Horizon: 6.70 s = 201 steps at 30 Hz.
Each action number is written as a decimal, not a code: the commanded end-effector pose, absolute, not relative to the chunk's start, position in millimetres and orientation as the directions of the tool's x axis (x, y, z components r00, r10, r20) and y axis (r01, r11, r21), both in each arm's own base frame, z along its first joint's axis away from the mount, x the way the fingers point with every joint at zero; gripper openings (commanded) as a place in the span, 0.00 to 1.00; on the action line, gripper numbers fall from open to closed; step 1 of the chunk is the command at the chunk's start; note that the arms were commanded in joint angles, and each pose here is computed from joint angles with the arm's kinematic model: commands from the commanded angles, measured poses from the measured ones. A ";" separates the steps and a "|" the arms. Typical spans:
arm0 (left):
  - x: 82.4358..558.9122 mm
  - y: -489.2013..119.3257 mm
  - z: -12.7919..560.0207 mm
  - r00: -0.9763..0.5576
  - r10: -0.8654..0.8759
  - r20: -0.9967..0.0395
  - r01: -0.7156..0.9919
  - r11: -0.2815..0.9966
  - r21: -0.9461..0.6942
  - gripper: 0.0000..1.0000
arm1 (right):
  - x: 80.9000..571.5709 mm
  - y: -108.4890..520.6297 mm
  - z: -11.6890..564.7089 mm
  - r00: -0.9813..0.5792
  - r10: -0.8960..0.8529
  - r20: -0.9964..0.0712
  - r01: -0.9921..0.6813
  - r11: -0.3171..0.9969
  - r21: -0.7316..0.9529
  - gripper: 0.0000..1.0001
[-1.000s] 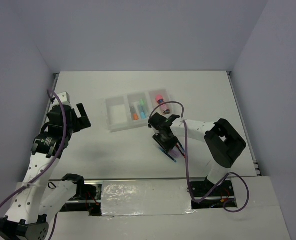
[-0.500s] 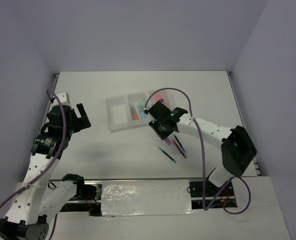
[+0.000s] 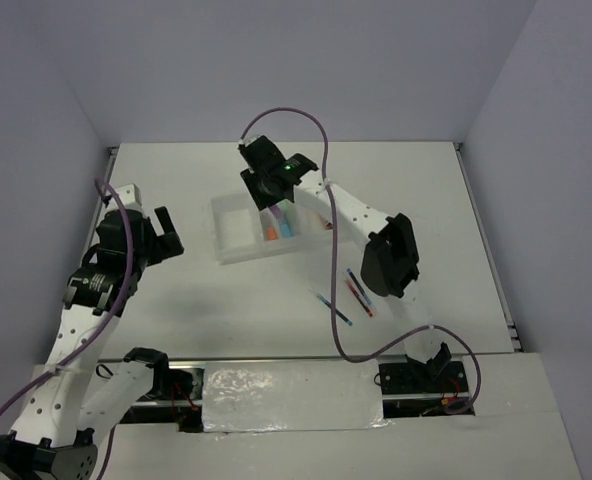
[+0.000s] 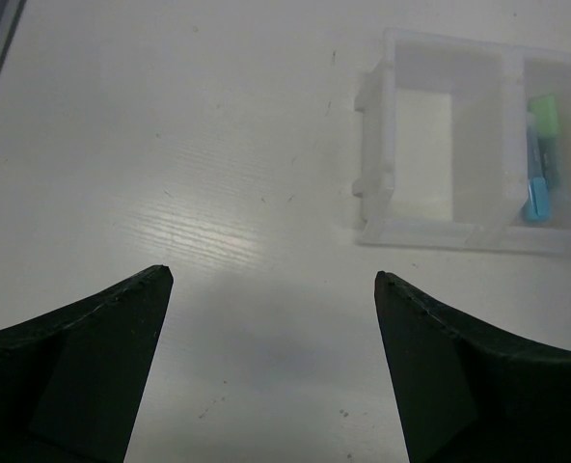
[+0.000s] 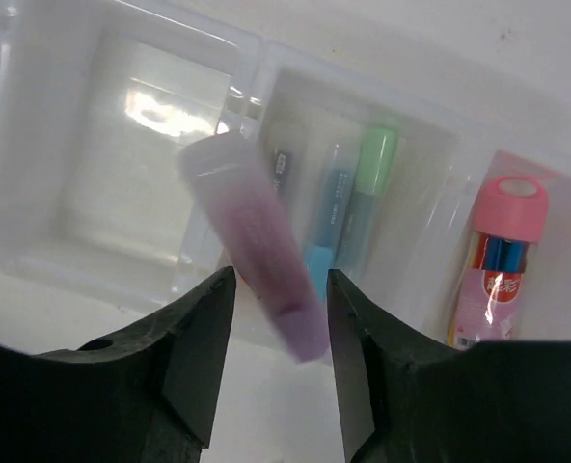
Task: Sort the stationery into containers
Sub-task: Place the pen in the storage box, then pick up the pen from the center of the board, then place the pen in the storage box, then pick up the pen from the center of the board, then place the pen in the storage box.
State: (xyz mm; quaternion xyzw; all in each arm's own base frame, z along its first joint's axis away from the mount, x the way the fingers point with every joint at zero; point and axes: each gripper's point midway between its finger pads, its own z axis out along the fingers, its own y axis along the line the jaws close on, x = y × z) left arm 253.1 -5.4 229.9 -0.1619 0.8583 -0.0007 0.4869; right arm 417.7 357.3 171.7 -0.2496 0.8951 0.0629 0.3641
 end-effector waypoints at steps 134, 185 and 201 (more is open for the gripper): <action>282.8 -90.7 251.5 -0.566 -0.199 -0.800 -0.105 0.980 -0.169 0.99 | 275.1 140.7 35.4 -0.916 -0.173 -0.363 -0.179 0.984 -0.017 0.41; 253.8 -22.3 271.2 -0.427 -0.139 -0.893 -0.279 0.960 -0.016 0.99 | 395.2 370.9 245.7 -0.559 -0.041 -0.828 -0.578 0.735 0.354 0.02; 263.5 -12.7 234.9 -0.488 -0.195 -0.851 -0.274 0.960 -0.063 0.99 | 446.3 432.8 220.4 -0.460 -0.136 -0.877 -0.561 0.810 0.169 0.08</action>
